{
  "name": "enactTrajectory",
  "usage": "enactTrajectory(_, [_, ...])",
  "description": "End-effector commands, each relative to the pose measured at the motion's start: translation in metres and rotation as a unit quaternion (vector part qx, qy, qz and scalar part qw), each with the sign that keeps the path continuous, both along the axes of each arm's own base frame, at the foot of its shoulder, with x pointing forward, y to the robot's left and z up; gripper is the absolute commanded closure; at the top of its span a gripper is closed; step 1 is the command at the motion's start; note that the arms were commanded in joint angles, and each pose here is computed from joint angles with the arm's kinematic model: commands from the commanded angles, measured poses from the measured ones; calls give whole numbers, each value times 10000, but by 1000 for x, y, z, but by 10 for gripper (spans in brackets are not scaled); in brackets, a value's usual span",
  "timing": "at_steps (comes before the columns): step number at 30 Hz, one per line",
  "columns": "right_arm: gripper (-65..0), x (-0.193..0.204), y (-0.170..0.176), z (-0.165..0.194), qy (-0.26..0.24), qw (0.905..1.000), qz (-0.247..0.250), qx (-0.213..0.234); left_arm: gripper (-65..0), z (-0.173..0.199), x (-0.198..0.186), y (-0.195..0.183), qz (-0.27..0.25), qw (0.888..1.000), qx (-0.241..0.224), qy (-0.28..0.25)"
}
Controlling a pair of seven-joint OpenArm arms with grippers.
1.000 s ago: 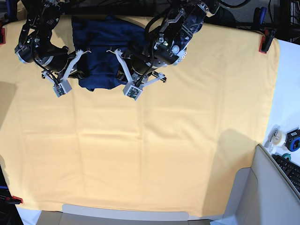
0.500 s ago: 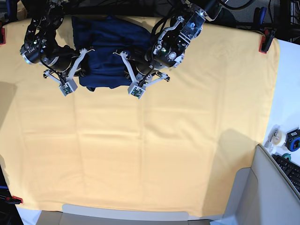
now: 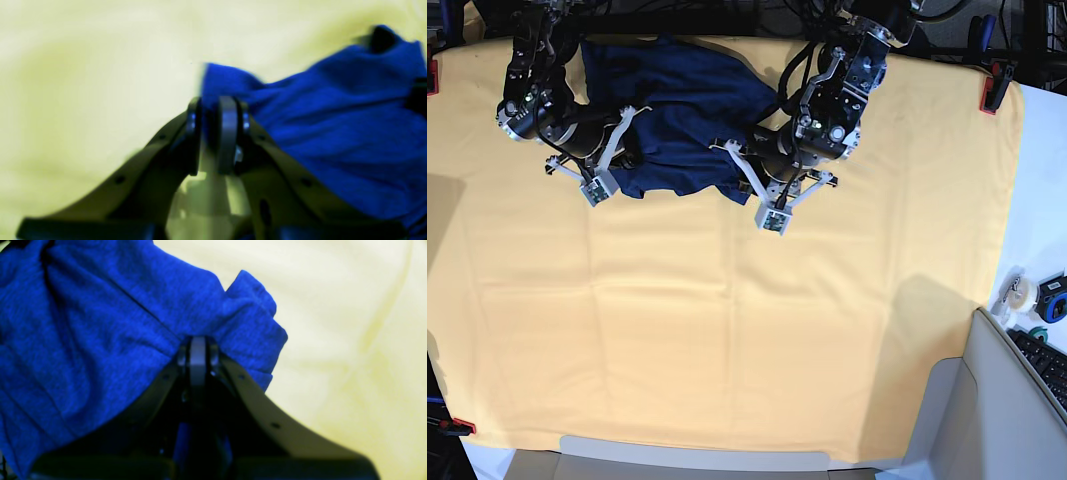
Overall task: Fold the T-shirt properly
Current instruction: 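Release the bundle and move both grippers outward away from it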
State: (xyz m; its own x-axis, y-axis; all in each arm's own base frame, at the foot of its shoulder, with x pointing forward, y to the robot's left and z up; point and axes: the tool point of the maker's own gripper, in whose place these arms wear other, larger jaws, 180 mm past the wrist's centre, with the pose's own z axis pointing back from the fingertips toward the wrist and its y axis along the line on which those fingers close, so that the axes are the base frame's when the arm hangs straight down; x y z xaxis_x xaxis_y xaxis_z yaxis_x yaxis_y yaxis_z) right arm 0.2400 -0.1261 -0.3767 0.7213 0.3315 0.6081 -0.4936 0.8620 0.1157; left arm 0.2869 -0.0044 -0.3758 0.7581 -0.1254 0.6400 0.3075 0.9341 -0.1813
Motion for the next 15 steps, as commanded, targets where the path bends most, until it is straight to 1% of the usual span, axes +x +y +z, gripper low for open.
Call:
enactTrajectory(1, [0, -6, -5, 0, 93, 9996, 54, -246, -67, 20, 11, 1, 28, 9993, -81, -363])
enactTrajectory(6, [0, 14, -1, 40, -606, 9974, 134, -359, -71, 52, 13, 6, -25, 9965, -153, -816])
enactTrajectory(8, [0, 22, -3, 49, -762, 9963, 91, -380, -88, 59, 8, 9, -44, 9957, -163, -911])
enactTrajectory(9, [-1, 27, -10, 53, -835, 9957, -24, -405, -105, 65, 7, 8, -53, 9950, -204, -978])
enactTrajectory(11, [-45, 34, -22, 59, -892, 9949, -316, -362, -137, 65, 4, 14, 54, 9951, -223, -958])
enactTrajectory(13, [-107, 36, -43, 64, -876, 9927, -773, -312, -154, 60, 0, 24, 204, 9958, -202, -867])
enactTrajectory(15, [-176, 39, -66, 71, -875, 9882, -1239, -193, -161, 56, -1, 31, 330, 9958, -186, -832])
